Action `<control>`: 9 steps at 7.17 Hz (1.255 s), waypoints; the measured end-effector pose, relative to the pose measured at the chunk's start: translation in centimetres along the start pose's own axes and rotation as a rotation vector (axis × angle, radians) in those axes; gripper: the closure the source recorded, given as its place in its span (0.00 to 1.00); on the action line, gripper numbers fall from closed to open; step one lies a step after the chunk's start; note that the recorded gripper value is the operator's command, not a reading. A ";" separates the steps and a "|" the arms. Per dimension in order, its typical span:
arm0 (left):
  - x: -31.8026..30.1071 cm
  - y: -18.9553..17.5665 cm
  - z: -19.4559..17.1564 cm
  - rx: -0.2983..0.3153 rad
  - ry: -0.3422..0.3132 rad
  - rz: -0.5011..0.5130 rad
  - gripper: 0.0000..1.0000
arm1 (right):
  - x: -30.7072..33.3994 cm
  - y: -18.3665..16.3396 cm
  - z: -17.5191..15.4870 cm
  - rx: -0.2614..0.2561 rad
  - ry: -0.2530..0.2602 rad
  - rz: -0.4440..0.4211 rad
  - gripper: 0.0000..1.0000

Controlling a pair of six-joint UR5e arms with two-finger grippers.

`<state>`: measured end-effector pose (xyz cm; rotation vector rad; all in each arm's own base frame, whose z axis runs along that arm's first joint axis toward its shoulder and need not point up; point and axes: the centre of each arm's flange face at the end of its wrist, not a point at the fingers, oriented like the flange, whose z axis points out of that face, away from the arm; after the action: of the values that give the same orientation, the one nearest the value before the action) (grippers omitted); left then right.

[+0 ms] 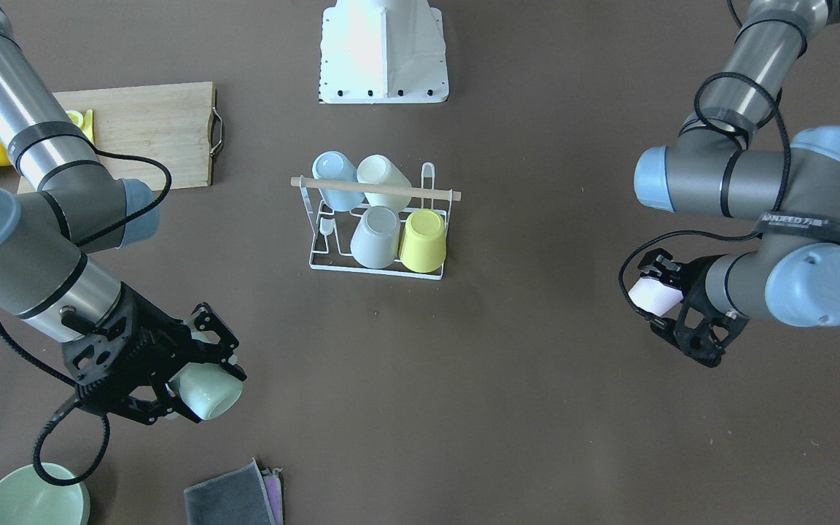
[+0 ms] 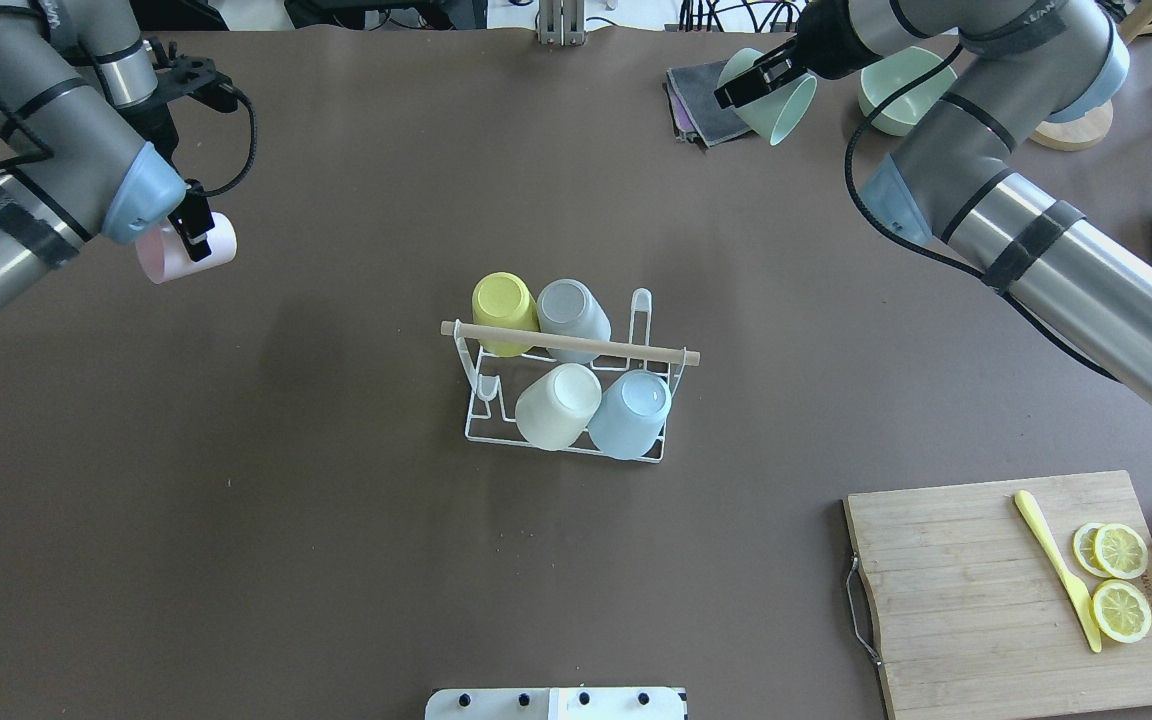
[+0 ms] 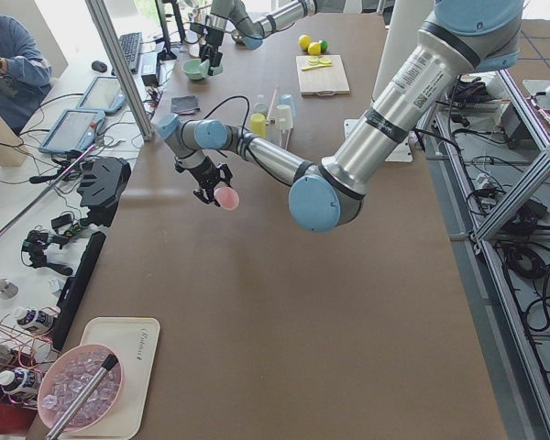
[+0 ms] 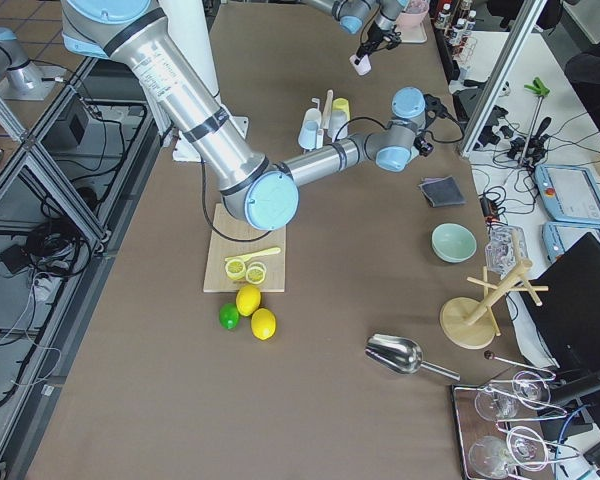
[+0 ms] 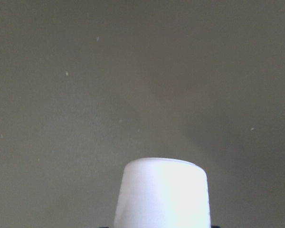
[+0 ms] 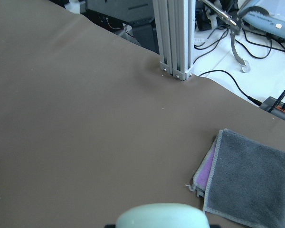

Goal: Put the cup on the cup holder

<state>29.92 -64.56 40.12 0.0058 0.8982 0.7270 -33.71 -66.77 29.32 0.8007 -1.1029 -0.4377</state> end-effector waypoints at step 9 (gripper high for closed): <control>26.1 23.4 10.0 1.328 0.142 0.314 1.00 | -15.4 7.9 1.9 0.533 -0.377 -0.127 1.00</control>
<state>34.18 -28.67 34.94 1.3031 1.3938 0.2988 -42.29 -51.90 26.27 1.2967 -1.5579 -0.4149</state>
